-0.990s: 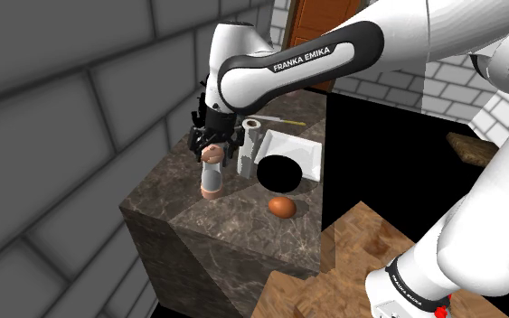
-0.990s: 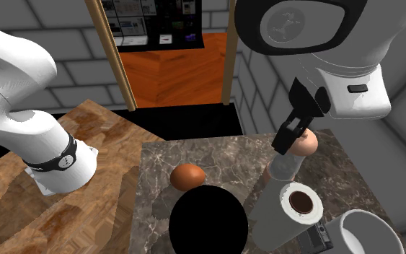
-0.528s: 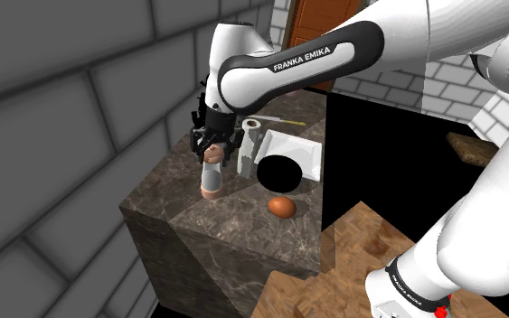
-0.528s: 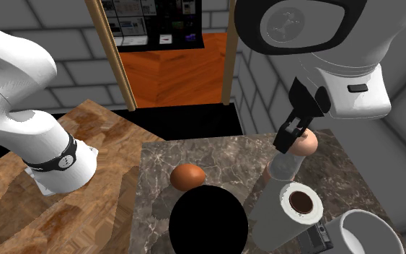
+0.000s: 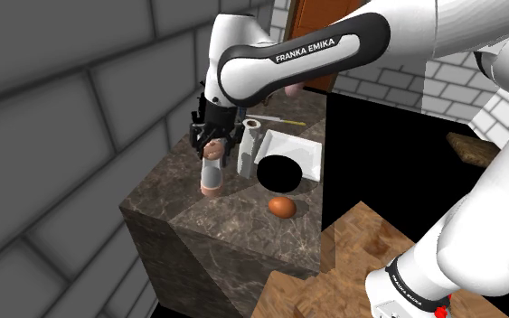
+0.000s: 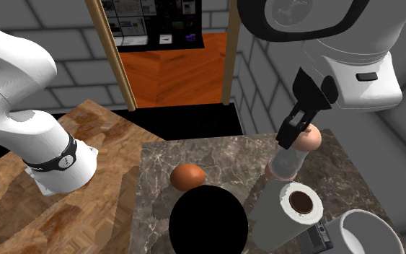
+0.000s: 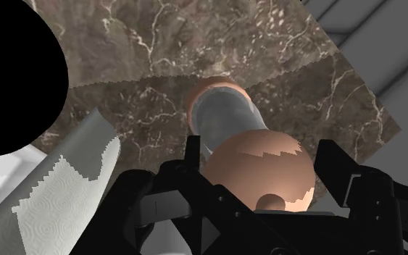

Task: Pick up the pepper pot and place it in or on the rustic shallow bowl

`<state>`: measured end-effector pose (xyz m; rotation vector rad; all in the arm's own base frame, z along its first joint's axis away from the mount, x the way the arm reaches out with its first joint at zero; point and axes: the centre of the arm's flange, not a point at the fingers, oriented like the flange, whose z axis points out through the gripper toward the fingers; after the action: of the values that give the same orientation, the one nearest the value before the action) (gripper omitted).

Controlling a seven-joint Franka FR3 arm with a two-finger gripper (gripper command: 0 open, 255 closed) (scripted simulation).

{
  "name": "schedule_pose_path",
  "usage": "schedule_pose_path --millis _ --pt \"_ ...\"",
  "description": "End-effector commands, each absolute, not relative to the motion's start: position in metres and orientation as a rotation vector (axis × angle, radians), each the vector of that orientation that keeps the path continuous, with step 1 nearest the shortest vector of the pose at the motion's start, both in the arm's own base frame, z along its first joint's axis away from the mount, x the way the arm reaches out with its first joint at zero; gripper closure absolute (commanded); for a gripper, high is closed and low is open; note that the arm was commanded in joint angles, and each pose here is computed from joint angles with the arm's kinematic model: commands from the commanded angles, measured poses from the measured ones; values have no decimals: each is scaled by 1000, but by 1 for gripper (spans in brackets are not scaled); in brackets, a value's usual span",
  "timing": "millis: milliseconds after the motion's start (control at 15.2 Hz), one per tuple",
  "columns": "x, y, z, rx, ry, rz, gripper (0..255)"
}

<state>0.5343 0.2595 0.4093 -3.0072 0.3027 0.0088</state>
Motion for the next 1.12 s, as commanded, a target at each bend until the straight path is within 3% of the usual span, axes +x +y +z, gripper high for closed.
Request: schedule_pose_path --millis 0,1056 --pt "534 259 420 -3007 303 9 255" --pt "534 259 504 -3007 303 9 255"
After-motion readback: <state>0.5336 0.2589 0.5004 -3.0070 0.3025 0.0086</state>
